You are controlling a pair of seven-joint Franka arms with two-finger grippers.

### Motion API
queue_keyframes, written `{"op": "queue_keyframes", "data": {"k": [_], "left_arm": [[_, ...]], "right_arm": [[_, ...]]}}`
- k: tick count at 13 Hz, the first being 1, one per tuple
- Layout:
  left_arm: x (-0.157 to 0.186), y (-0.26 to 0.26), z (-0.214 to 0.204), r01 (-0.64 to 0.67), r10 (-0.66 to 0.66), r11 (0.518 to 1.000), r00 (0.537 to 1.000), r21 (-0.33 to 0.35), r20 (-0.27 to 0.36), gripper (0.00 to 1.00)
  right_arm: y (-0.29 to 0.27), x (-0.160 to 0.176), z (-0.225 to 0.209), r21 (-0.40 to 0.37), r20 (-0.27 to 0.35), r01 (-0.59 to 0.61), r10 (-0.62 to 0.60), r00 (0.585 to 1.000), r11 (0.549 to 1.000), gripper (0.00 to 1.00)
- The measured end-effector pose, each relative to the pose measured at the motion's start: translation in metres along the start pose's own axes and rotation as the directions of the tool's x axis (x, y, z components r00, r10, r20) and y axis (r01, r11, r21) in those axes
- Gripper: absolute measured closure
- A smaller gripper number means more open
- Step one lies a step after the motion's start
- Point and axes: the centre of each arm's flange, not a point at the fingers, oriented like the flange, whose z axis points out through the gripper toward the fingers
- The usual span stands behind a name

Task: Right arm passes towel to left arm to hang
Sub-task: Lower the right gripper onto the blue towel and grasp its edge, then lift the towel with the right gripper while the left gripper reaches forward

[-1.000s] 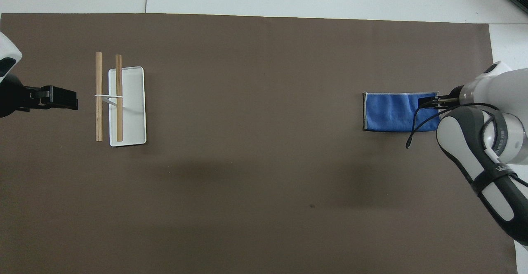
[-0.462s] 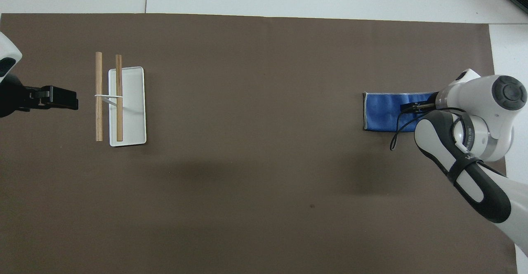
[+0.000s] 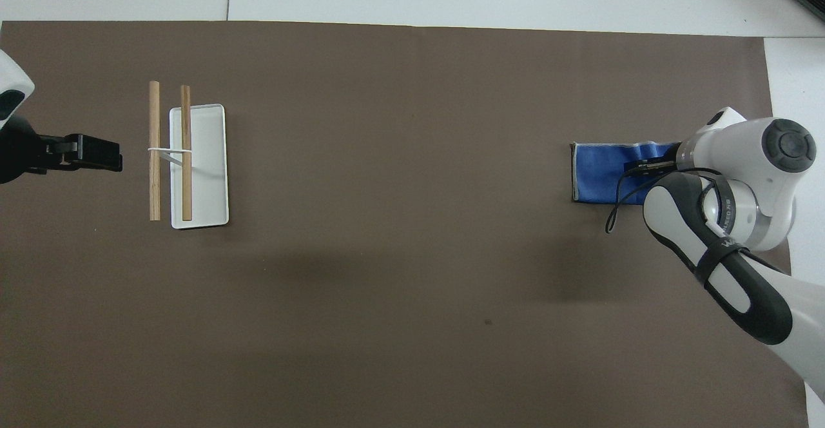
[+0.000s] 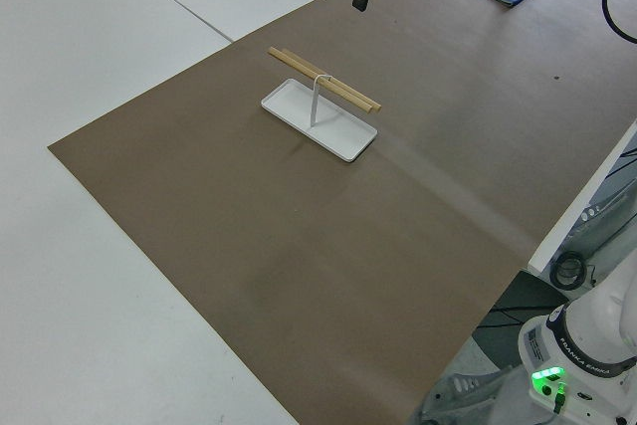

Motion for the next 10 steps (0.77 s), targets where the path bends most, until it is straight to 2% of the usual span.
{"op": "queue_keyframes", "data": {"k": [5,6,10], "left_arm": [[0.0,0.0,0.0,0.0,0.0,1.0,1.0,0.0,0.0,0.0],[0.0,0.0,0.0,0.0,0.0,1.0,1.0,0.0,0.0,0.0],[0.0,0.0,0.0,0.0,0.0,1.0,1.0,0.0,0.0,0.0]], "right_arm": [[-0.008,0.004,-0.008,0.002,-0.014,0.014,-0.014,1.0,1.0,0.93],[-0.011,0.005,-0.009,0.004,-0.017,0.018,-0.018,1.0,1.0,0.96],[-0.028,0.014,-0.035,0.008,-0.063,0.046,-0.045,0.997,0.999,0.96]]}}
